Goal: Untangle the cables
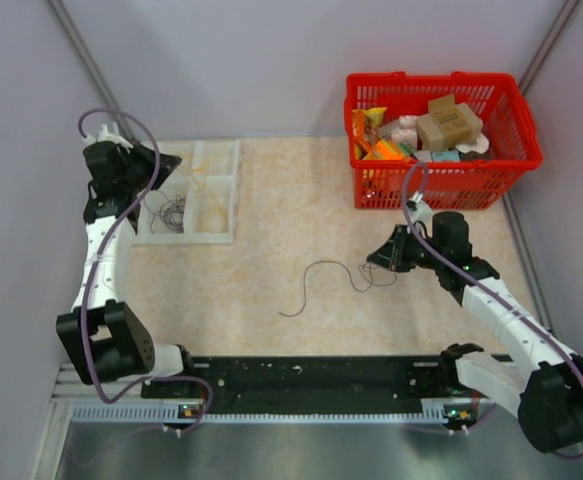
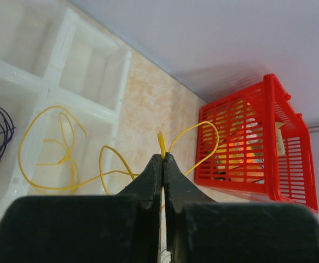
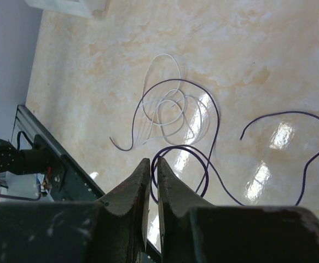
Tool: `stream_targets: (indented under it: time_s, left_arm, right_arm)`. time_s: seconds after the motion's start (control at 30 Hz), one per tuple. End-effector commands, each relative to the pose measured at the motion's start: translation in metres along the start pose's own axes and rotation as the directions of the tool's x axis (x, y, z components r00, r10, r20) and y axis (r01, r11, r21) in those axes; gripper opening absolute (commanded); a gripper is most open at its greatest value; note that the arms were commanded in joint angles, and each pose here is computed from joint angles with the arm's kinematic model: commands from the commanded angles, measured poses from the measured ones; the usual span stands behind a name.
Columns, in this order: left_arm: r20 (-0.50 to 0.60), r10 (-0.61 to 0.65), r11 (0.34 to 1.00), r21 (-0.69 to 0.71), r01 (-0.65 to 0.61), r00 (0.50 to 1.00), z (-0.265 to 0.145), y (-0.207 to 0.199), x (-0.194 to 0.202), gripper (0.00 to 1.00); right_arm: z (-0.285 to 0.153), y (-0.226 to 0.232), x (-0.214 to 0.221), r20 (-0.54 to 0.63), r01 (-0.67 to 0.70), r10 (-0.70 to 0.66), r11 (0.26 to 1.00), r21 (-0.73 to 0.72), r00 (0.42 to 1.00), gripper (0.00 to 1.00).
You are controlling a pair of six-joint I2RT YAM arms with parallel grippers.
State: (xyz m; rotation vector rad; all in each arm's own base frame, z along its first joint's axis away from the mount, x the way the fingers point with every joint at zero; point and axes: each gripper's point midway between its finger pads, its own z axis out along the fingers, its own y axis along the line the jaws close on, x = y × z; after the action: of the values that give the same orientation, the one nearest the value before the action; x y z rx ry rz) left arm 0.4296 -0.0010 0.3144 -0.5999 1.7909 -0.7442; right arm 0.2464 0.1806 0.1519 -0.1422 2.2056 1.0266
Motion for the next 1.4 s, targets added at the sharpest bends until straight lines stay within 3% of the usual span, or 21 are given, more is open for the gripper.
stream_targets:
  time_s: [0.0,0.17,0.47,0.63,0.77,0.87,1.1,1.3,1.37]
  left_arm:
    - [0.026,-0.061,0.992,0.111,0.058,0.998,0.010,-0.009,-0.002,0.00]
    - [-0.033,-0.163,0.979,0.118,0.165,0.986,0.028,0.015,0.020,0.00]
    - [0.005,-0.172,0.985,0.023,0.172,0.985,0.053,0.051,0.016,0.00]
    - [-0.091,-0.184,0.982,-0.057,0.180,0.979,0.069,0.086,0.045,0.00]
    - [-0.109,-0.104,0.980,-0.180,0.084,0.989,0.072,0.112,0.062,0.00]
    - [-0.141,-0.008,0.941,-0.335,-0.040,0.990,0.069,0.134,0.074,0.00]
    - [-0.254,0.125,0.857,-0.460,-0.233,0.959,0.089,0.146,0.112,0.00]
    - [-0.230,0.113,0.761,-0.605,-0.233,0.967,0.084,0.180,0.109,0.00]
    - [-0.243,0.097,0.763,-0.604,-0.229,0.965,0.089,0.184,0.109,0.00]
  right_arm:
    - [-0.001,0.017,-0.020,0.048,0.061,-0.059,0.997,-0.048,0.997,0.10]
    - [-0.001,0.017,-0.020,0.045,0.061,-0.059,0.997,-0.048,0.997,0.11]
    - [0.002,0.019,-0.021,0.048,0.047,-0.044,0.997,-0.064,0.998,0.11]
    - [0.002,0.019,-0.021,0.049,0.046,-0.043,0.997,-0.065,0.998,0.12]
    - [0.001,0.018,-0.019,0.050,0.045,-0.042,0.997,-0.062,0.998,0.13]
    - [0.003,0.017,-0.017,0.043,0.040,-0.037,0.997,-0.065,0.998,0.13]
    - [0.003,0.020,-0.020,0.045,0.040,-0.037,0.996,-0.074,0.998,0.13]
    - [-0.002,0.019,-0.017,0.053,0.050,-0.047,0.997,-0.060,0.997,0.13]
    - [-0.002,0.019,-0.016,0.045,0.049,-0.047,0.997,-0.061,0.998,0.13]
